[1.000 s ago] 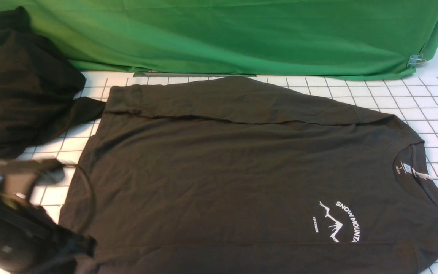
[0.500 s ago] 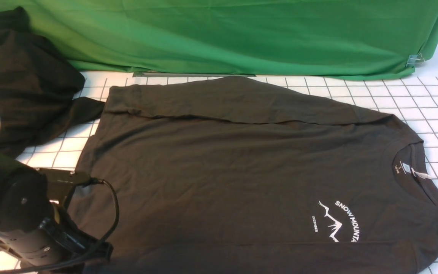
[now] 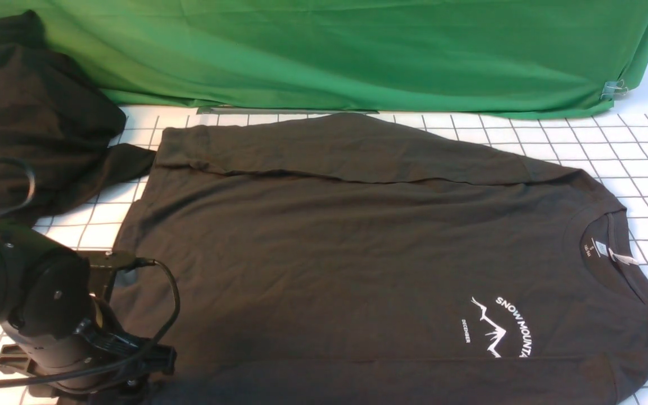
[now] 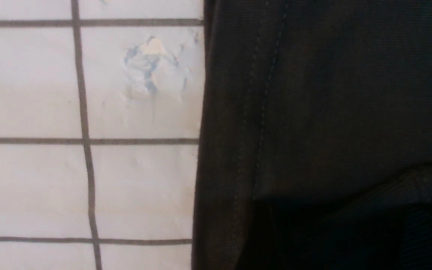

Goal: Fold a long-sleeved shirt over a white checkered tablecloth.
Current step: 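Grasp the left edge of the dark T-shirt lying flat on the table, then fold the left side of the black T-shirt inward over its body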

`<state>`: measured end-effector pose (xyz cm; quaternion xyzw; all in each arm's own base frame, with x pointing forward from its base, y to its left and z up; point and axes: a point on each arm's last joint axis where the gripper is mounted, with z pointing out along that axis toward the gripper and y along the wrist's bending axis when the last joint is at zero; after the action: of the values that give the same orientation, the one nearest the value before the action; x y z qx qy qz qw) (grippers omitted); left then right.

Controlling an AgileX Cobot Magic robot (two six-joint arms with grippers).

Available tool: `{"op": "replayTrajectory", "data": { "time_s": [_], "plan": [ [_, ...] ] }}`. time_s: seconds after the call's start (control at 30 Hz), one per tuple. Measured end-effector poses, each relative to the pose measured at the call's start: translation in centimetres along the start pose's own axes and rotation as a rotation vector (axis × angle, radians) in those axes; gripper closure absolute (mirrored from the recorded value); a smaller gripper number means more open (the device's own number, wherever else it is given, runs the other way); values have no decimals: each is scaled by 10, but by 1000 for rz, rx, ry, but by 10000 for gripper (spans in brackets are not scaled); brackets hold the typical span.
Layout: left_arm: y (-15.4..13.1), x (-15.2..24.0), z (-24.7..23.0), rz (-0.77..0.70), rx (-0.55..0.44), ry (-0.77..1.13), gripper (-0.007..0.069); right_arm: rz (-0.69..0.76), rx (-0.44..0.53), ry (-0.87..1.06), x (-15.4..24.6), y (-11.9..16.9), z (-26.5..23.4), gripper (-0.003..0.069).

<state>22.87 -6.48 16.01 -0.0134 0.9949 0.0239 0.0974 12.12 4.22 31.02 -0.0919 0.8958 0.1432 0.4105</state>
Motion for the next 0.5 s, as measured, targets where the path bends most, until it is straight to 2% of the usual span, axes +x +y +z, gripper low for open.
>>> {"op": "replayTrajectory", "data": {
  "time_s": [0.03, 0.07, 0.17, 0.2, 0.23, 0.37, 0.5],
  "plan": [
    [0, 0, -2, 4, 6, -3, 267, -3, 0, 0, 0, 0, 0, 629],
    [-1, 0, -2, 5, 7, -3, 285, -5, 0, 0, 0, 0, 0, 629],
    [2, 3, -7, 37, -2, -2, 481, -12, 0, 0, 0, 0, 0, 629],
    [2, 4, -9, 40, -1, -5, 505, -12, 0, 0, 0, 0, 0, 629],
    [4, 5, -17, 56, 1, -23, 575, -12, 0, 0, 0, 0, 0, 628],
    [6, 3, -39, 56, 28, -98, 610, -12, 0, 0, 0, 0, 0, 627],
    [0, -17, -85, 33, 118, -255, 611, -13, 0, 0, 0, 0, 0, 624]
  ]
}}
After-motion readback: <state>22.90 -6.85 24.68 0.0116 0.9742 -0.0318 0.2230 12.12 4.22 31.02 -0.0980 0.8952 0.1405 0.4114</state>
